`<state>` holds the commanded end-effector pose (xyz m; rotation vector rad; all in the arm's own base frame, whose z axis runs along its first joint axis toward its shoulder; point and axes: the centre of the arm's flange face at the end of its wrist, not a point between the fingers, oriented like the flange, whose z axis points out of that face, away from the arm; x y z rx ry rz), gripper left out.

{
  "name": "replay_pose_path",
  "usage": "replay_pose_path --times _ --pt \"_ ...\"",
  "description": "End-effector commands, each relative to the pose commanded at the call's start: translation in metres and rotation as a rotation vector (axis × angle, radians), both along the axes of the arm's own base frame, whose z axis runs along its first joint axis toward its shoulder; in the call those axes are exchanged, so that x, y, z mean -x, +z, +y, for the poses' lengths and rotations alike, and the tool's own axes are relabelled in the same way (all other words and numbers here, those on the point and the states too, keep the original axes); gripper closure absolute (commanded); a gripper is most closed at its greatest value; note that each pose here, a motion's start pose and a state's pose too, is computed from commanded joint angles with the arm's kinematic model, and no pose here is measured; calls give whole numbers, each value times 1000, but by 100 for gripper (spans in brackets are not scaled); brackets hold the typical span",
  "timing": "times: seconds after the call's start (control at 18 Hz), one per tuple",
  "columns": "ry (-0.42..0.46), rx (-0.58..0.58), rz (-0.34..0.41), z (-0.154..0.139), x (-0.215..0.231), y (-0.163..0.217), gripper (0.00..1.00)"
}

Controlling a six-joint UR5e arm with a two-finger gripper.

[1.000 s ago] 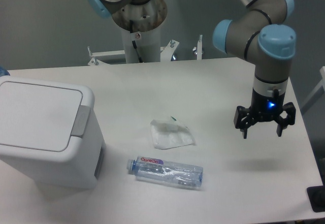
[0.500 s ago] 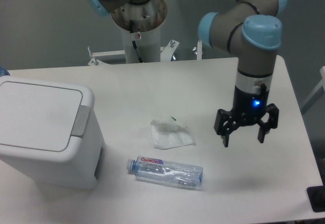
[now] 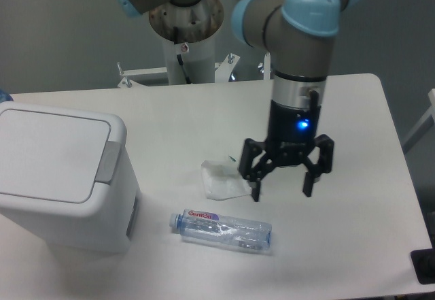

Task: Open the trash can
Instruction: 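Move the open gripper across the table toward the white trash can lid, then push the gripper finger down on the lid's edge to flip it open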

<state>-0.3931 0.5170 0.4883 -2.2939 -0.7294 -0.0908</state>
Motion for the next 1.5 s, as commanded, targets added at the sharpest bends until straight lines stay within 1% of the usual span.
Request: replay_pose_path --times 0.22,0.5,0.72,0.78,0.94,1.17,1.5 --pt "-43 -51 -34 8 -30 15 0" --pt "-65 -44 -48 7 -54 11 0" --pt "-85 -27 -50 -3 -77 4 0" --pt "-98 -26 -50 -2 -87 4 0" --pt "-149 -20 -54 14 -112 1 0" --pt "-187 -2 -71 31 -127 -15 0" --pt "-190 10 -81 31 -131 -23 0"
